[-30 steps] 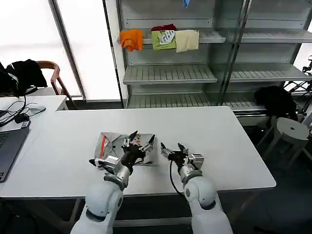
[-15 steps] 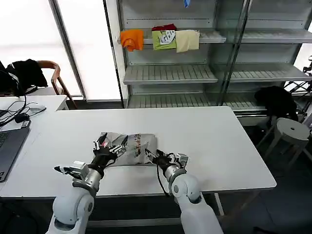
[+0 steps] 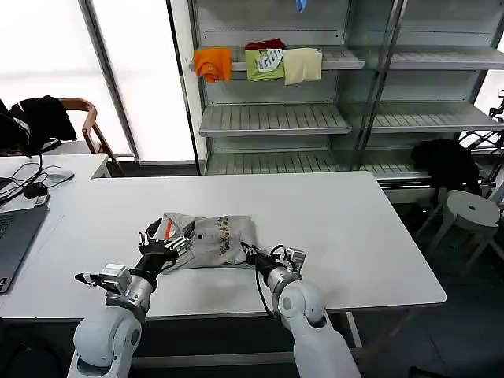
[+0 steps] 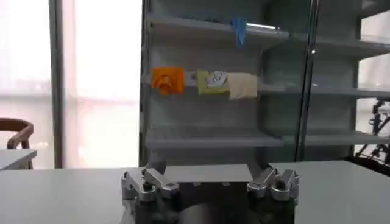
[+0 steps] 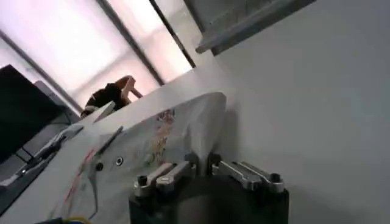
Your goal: Fold and organize the clothes.
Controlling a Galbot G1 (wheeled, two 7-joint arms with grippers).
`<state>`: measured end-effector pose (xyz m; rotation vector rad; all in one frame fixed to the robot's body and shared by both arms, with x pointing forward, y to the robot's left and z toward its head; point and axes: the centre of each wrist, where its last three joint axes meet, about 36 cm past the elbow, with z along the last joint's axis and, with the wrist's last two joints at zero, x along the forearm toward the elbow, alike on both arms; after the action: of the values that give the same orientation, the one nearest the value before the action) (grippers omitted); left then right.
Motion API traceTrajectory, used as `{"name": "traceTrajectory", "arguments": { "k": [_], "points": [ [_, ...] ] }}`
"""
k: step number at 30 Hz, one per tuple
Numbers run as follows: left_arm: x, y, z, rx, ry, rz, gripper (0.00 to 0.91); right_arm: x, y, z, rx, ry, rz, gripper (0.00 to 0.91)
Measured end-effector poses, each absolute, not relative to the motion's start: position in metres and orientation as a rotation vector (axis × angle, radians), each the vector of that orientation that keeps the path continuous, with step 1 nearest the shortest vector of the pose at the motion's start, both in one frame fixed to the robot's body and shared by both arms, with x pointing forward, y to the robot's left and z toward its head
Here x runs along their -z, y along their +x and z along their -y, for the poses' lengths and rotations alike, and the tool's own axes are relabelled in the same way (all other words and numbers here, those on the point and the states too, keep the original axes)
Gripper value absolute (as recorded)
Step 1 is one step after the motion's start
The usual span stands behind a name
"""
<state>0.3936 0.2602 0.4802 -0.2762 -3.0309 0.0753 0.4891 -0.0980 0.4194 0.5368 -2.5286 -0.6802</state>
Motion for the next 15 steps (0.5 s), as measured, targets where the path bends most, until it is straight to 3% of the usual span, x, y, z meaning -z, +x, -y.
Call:
{"name": "traceTrajectory", "arguments": {
  "k": [15],
  "points": [
    [-0.476, 0.390, -0.261, -0.075, -0.281, 3.023, 0.907, -0.453, 0.481, 0.142, 0.853, 0.439, 2.607, 0.000]
  ]
}}
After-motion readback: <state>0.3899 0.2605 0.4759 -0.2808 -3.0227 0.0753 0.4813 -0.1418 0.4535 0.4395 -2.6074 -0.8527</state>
